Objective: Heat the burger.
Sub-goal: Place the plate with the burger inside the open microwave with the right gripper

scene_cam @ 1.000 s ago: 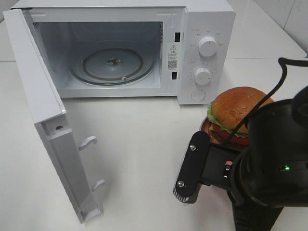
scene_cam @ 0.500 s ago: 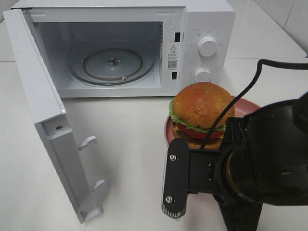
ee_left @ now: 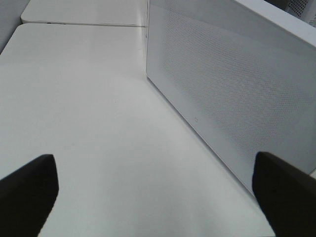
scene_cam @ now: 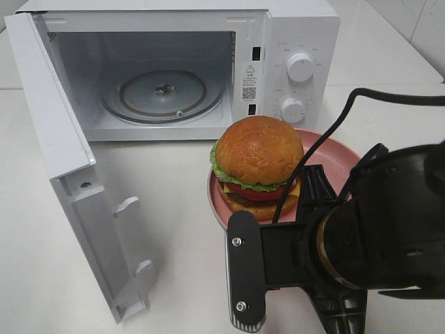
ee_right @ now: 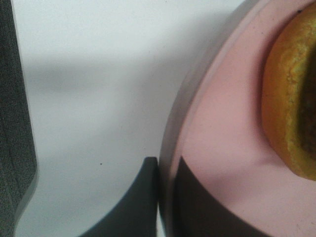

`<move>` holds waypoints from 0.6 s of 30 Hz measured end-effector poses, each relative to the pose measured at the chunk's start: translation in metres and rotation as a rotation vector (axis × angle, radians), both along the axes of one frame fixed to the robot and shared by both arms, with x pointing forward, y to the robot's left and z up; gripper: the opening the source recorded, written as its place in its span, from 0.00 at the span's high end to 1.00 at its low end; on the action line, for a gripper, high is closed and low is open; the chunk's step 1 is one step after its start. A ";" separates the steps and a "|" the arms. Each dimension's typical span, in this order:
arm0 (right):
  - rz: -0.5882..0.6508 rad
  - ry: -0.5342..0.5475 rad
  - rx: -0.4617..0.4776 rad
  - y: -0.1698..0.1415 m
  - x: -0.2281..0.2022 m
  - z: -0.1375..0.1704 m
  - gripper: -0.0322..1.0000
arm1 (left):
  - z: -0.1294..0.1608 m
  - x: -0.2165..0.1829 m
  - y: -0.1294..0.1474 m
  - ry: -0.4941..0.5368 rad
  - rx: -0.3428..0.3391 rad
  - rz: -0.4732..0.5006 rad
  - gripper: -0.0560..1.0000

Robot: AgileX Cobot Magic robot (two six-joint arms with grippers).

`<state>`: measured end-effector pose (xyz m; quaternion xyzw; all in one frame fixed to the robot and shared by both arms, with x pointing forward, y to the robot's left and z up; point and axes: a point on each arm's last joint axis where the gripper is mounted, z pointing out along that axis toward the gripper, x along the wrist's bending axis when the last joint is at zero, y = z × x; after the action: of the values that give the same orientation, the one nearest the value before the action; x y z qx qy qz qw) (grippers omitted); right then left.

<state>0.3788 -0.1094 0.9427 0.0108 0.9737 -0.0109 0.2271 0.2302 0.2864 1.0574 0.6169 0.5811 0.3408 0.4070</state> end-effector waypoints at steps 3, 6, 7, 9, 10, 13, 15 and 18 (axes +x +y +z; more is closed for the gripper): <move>0.026 -0.002 0.025 0.003 0.000 0.000 0.94 | 0.000 0.000 0.000 0.000 0.000 0.000 0.01; 0.066 -0.005 0.034 0.005 0.001 0.000 0.94 | 0.000 0.000 0.000 0.000 0.000 0.000 0.01; 0.066 -0.005 0.034 0.005 0.001 0.000 0.94 | 0.000 0.000 0.000 0.000 0.000 0.000 0.01; 0.101 -0.007 0.027 0.004 0.005 0.000 0.94 | 0.000 0.000 0.000 0.000 0.000 0.000 0.01; 0.101 -0.007 0.027 0.004 0.005 0.000 0.94 | 0.000 0.000 0.000 0.000 0.000 0.000 0.01; 0.153 -0.003 0.000 0.000 0.010 -0.001 0.94 | 0.000 0.000 0.000 0.000 0.000 0.000 0.01; 0.169 0.001 -0.006 -0.001 0.011 -0.001 0.94 | 0.000 0.000 0.000 0.000 0.000 0.000 0.01; 0.214 0.016 -0.006 -0.002 0.014 -0.001 0.94 | 0.000 0.000 0.000 0.000 0.000 0.000 0.01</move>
<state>0.3927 -0.1110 0.9413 -0.0939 0.9711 0.0104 0.2193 0.2302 0.2864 1.0574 0.6169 0.5811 0.3408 0.4070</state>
